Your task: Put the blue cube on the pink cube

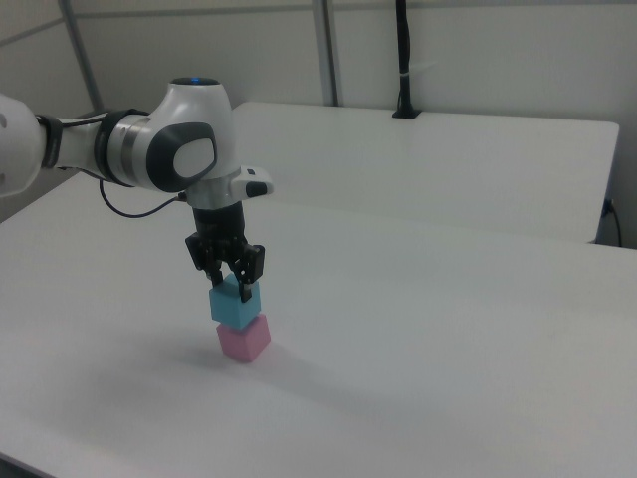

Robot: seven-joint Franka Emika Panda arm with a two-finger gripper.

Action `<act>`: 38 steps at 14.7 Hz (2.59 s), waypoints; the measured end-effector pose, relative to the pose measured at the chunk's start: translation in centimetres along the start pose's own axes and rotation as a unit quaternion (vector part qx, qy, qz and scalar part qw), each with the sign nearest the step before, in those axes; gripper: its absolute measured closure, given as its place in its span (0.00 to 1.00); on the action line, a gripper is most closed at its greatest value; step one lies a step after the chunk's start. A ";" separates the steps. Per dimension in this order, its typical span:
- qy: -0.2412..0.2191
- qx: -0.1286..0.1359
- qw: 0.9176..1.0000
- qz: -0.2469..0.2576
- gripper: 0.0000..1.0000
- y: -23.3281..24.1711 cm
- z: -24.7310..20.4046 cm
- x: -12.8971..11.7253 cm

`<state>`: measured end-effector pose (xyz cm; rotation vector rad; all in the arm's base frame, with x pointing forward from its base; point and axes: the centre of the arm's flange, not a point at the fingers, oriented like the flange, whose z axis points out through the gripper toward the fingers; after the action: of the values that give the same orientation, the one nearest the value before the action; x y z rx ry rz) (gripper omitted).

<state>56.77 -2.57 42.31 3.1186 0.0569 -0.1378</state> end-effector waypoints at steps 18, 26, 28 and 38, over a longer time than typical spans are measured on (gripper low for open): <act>-0.011 -0.002 0.999 0.053 0.00 0.7 -7.7 -0.9; 0.008 -0.003 0.997 0.082 0.00 3.6 -17.9 -4.7; 0.016 -0.003 0.998 0.067 0.00 3.7 -18.3 -4.8; 0.037 0.007 0.999 0.015 0.00 3.9 -18.6 -4.3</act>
<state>54.24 -6.25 61.27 3.1363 0.0107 -0.0216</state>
